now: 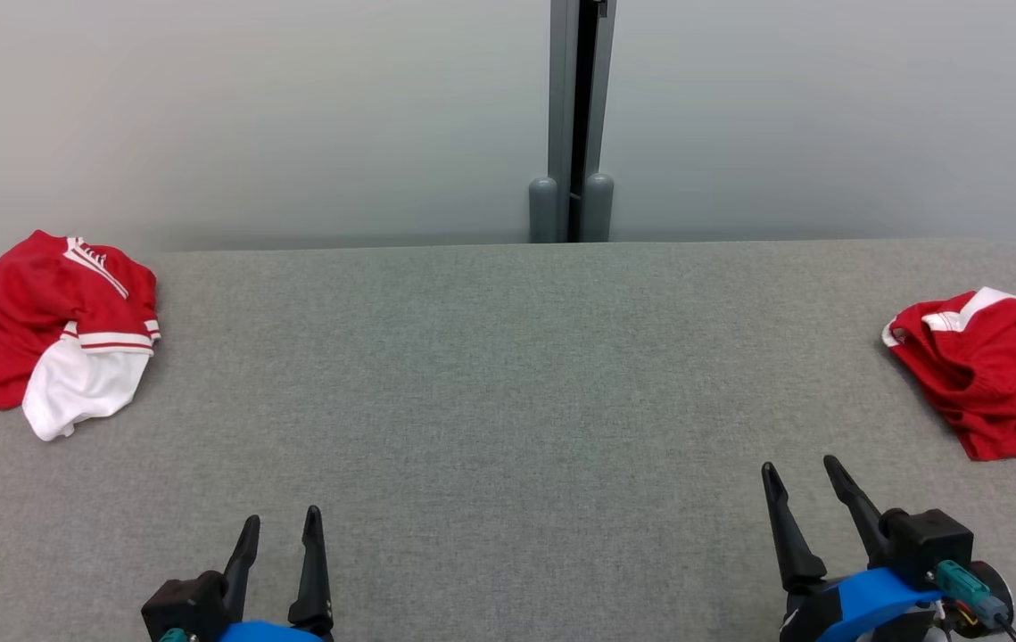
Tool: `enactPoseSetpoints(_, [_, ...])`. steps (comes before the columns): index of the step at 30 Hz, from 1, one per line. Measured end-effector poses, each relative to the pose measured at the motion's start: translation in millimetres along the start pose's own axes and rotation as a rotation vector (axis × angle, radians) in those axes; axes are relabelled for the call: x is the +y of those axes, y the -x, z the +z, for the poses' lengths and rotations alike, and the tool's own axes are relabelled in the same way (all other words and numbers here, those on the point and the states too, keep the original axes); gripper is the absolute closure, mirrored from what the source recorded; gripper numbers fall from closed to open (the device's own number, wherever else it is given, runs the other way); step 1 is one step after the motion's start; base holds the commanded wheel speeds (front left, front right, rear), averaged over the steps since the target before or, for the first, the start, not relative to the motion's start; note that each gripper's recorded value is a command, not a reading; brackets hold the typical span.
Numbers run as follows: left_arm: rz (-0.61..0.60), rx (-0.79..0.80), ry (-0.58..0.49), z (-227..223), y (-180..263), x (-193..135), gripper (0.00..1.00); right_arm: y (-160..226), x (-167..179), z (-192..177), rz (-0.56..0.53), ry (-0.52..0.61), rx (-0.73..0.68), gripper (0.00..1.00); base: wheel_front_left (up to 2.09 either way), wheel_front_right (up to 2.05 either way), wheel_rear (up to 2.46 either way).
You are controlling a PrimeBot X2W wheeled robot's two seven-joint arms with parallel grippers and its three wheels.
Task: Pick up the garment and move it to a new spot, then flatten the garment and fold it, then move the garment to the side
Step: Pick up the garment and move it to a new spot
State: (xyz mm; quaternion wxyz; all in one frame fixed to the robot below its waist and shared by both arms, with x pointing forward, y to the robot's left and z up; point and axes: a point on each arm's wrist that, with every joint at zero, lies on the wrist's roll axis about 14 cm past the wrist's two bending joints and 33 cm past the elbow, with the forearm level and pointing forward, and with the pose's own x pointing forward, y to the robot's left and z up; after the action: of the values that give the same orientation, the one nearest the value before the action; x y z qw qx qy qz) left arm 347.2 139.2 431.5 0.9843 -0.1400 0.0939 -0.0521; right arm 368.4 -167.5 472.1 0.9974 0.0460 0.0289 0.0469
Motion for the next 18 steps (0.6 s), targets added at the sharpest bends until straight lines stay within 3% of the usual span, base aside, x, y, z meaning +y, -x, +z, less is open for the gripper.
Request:
enactPoseSetpoints(9, [0.033, -0.047, -0.001, 12, 14, 10, 0.0, -5, 23, -6, 0.072, 0.012, 0.02, 0.0, 0.0, 0.0, 0.0])
enactPoseSetpoints(18, [0.222, -0.145, 0.005, 33, 62, 67, 0.0, -29, 94, -2, 0.277, 0.031, 0.019, 0.0, 0.0, 0.0, 0.0])
